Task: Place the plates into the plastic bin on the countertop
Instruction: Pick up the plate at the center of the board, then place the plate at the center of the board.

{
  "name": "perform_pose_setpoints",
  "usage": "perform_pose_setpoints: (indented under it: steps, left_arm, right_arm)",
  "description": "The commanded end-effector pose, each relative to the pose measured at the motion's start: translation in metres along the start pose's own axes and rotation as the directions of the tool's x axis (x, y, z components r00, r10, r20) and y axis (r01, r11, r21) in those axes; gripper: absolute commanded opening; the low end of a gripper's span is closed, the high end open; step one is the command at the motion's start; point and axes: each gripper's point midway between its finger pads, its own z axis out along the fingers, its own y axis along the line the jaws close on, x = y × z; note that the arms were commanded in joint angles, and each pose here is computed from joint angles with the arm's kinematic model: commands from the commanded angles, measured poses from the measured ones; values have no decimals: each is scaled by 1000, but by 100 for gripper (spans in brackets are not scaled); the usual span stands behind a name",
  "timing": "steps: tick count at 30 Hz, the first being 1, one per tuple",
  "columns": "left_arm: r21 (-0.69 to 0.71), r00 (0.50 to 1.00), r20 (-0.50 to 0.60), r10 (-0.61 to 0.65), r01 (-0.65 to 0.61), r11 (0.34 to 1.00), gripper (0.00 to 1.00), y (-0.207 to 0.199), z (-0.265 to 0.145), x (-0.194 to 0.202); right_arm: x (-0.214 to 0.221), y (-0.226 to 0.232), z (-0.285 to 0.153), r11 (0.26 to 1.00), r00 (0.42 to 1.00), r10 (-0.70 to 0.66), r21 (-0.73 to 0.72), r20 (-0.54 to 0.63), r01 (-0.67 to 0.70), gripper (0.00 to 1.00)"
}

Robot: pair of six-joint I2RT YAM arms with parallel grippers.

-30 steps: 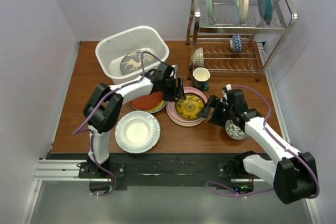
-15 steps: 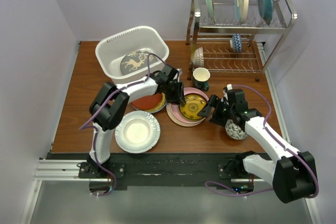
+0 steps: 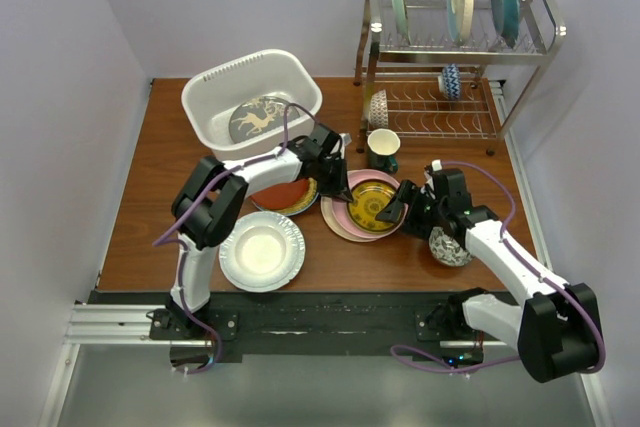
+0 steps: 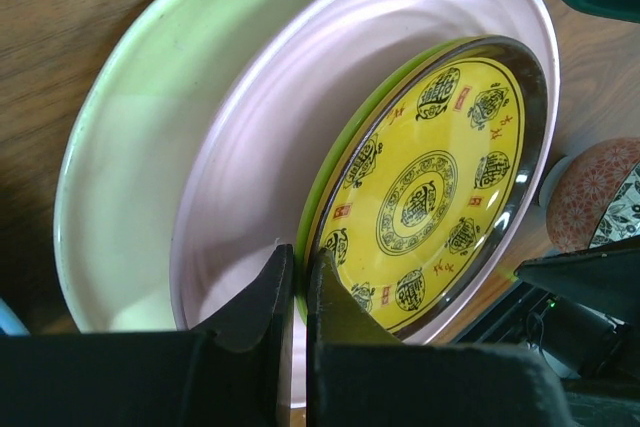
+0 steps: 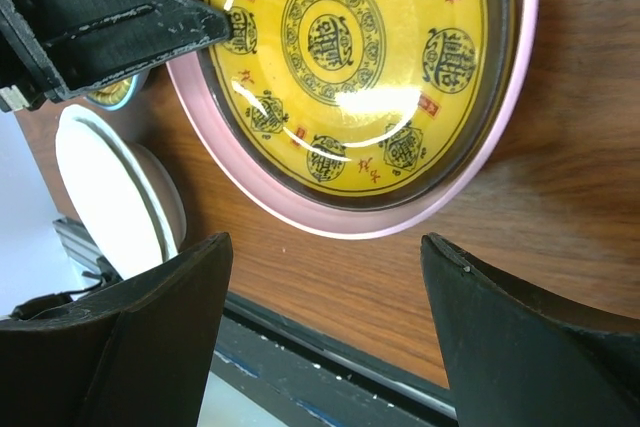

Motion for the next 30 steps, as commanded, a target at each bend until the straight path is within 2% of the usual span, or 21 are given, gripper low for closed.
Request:
perform_pose_setpoints:
  steps: [1, 7, 15, 25, 30]
  left_arm:
    - [-10, 997, 70, 33, -32, 999, 0, -14, -23, -10]
    - [15, 987, 160, 21, -23, 1000, 0, -31, -57, -33]
    - [29, 969, 248, -7, 0, 1000, 0, -29, -100, -52]
    - [-47, 939, 332, -91, 113, 993, 0, 37, -153, -55]
    - [-127, 926, 362, -108, 164, 978, 0, 76, -172, -48]
  right_arm:
    - [-5, 0, 0, 1000, 1000, -22, -10, 18, 22, 80]
    - [-4, 4, -2, 999, 1000, -20, -33, 14, 21, 80]
    - [1, 1, -1, 999, 1000, -12, -39, 6, 13, 80]
    - [7, -6, 6, 1000, 1000, -4, -26, -16, 4, 80]
    - [0, -10, 11, 1000, 1000, 13, -5, 22, -13, 76]
